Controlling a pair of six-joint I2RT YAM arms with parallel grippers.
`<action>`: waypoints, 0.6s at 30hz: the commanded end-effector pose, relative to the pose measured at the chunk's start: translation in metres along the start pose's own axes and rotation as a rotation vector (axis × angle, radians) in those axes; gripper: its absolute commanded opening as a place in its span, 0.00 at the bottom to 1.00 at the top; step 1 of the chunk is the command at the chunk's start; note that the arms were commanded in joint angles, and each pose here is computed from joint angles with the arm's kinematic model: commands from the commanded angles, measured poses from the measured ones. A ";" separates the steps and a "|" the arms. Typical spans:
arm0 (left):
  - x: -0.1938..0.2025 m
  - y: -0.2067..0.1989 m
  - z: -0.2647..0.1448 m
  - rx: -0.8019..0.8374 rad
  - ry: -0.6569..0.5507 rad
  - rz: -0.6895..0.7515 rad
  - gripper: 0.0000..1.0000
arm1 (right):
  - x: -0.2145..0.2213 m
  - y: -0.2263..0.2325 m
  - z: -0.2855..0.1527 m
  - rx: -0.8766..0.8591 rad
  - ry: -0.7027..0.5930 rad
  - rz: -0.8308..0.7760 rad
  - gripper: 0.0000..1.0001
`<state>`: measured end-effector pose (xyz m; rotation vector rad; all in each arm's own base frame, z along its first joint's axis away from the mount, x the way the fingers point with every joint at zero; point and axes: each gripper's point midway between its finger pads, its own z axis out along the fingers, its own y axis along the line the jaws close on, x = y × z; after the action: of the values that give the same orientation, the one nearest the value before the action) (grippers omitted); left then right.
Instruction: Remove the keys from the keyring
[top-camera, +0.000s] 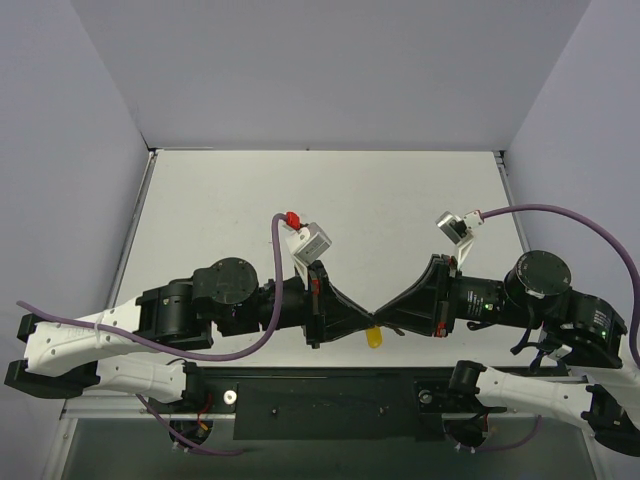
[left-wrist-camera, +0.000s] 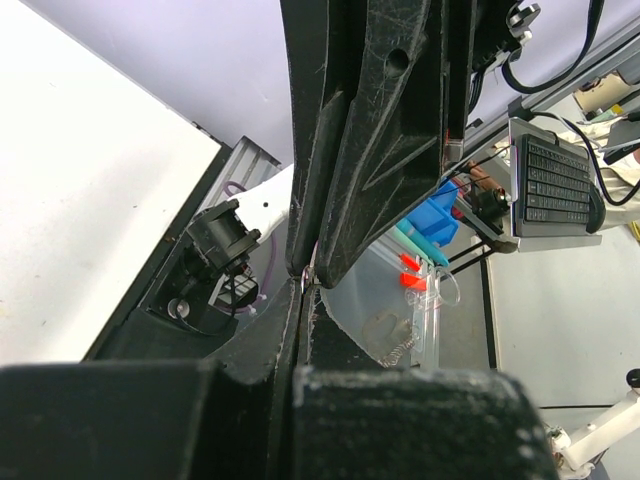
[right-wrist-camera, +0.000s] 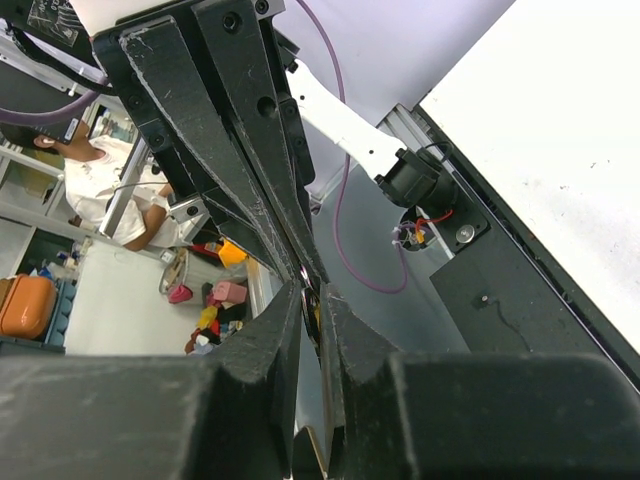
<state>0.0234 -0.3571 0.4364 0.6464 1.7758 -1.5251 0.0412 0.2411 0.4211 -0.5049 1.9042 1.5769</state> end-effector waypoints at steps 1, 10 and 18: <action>-0.037 -0.031 -0.005 0.102 -0.115 -0.019 0.00 | 0.007 -0.010 0.016 0.020 0.039 0.009 0.04; -0.037 -0.036 -0.012 0.138 -0.115 -0.017 0.30 | 0.014 -0.020 0.012 0.055 0.036 0.005 0.00; -0.038 -0.037 -0.018 0.147 -0.118 -0.022 0.59 | 0.010 -0.026 0.002 0.090 -0.011 -0.018 0.00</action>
<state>0.0211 -0.3549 0.4421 0.6484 1.7585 -1.5553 0.0440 0.2443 0.4028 -0.4952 1.9463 1.5372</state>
